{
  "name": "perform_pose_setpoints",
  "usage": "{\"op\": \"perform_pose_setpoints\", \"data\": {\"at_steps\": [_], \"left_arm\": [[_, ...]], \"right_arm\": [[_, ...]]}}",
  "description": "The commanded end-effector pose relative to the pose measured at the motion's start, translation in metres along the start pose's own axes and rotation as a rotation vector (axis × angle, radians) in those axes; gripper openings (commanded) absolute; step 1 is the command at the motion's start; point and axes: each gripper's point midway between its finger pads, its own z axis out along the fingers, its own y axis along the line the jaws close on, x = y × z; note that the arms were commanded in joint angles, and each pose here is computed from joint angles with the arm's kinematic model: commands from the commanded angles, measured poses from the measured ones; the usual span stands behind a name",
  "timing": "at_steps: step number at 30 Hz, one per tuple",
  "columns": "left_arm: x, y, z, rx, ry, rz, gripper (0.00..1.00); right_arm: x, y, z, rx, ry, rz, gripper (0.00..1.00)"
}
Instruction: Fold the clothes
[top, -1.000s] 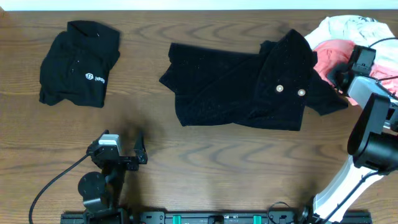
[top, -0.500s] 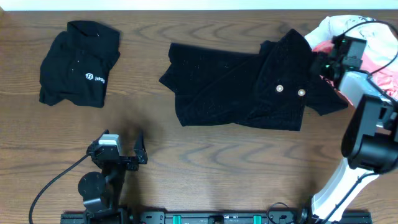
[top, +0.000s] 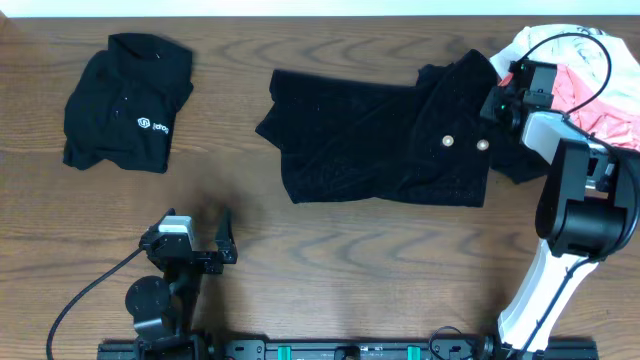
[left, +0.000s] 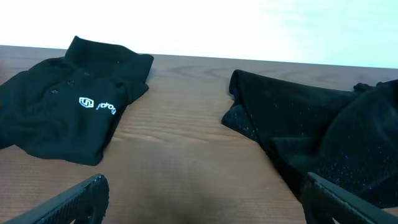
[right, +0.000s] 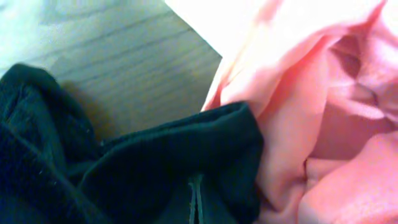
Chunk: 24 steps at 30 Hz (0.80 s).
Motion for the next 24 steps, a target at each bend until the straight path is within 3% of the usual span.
{"op": "perform_pose_setpoints", "data": {"at_steps": [1,13,22,24], "left_arm": [[0.011,0.002,0.002,-0.002,0.023,-0.006,0.98],[0.011,0.002,0.002,-0.002,0.023,-0.006,0.98],[0.011,0.002,0.002,-0.002,0.023,-0.006,0.98],[0.011,0.002,0.002,-0.002,0.023,-0.006,0.98]], "right_arm": [[0.049,-0.061,0.027,0.192,0.107,0.133,0.01],[0.018,-0.146,0.005,0.364,0.039,0.404,0.01],[-0.002,-0.134,0.001,0.301,0.046,0.443,0.01],[-0.015,-0.117,-0.002,0.24,0.051,0.414,0.16]]}}
